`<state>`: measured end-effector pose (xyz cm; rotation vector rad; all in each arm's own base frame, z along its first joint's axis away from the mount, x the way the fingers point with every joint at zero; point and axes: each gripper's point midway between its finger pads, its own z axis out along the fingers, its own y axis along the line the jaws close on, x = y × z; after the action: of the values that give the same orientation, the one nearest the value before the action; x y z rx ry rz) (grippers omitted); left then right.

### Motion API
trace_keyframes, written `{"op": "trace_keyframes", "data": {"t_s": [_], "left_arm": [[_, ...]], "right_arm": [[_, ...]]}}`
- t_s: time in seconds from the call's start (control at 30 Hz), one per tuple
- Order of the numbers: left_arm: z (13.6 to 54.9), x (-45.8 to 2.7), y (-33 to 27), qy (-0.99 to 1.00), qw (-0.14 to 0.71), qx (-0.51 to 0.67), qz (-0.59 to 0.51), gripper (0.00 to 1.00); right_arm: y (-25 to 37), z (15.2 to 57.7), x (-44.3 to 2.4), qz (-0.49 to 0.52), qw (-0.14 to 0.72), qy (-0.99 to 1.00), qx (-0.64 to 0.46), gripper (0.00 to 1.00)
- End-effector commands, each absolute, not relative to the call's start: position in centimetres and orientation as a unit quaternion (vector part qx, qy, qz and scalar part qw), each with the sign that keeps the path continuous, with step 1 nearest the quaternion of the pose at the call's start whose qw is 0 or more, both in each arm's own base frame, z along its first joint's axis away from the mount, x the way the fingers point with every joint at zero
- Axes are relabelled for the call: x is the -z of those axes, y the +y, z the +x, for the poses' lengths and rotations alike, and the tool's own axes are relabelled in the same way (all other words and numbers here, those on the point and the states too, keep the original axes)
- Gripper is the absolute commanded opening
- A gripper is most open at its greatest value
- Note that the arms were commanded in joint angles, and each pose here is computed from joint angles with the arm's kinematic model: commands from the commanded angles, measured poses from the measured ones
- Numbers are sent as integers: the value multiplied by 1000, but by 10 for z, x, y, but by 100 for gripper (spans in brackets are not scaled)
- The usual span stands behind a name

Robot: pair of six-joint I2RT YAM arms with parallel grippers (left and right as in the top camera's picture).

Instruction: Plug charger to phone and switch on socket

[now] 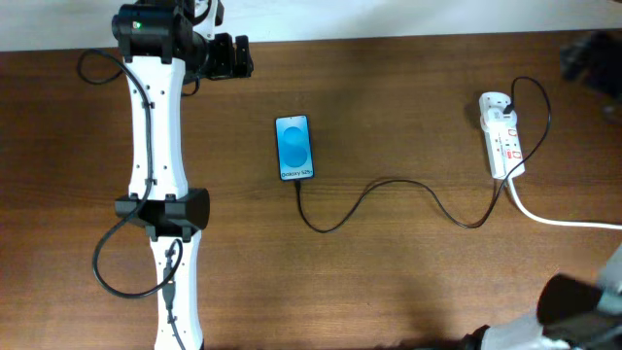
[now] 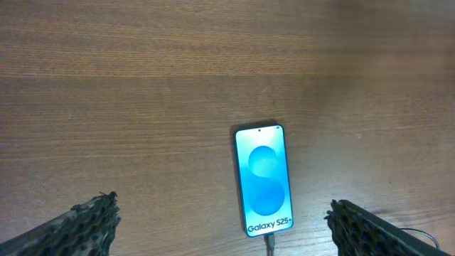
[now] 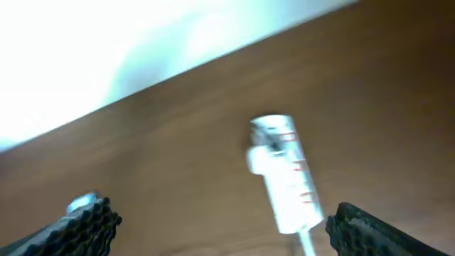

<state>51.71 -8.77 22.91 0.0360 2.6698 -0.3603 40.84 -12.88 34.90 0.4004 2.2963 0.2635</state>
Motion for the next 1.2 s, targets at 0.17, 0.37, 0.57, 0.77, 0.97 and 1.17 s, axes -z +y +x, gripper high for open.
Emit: {"op": "trace_keyframes", "data": {"t_s": [0.17,0.37,0.57,0.77,0.97,1.17], "left_arm": [[516,-239,-86,963,233,132,15,99],[516,-239,-86,963,233,132,15,99],[516,-239,-86,963,233,132,15,99],[516,-239,-86,963,233,132,15,99],[516,-239,-86,963,233,132,15,99],[516,-239,-86,963,233,132,15,99]], "right_arm": [[-40,360,-382,66,374,915,-136,100],[-22,303,-396,70,363,919,-139,100],[-10,265,-399,75,347,924,-144,98],[-10,251,-389,61,319,937,-130,98],[19,237,-406,-61,360,919,-152,98],[40,240,-413,-147,422,889,-97,98]]}}
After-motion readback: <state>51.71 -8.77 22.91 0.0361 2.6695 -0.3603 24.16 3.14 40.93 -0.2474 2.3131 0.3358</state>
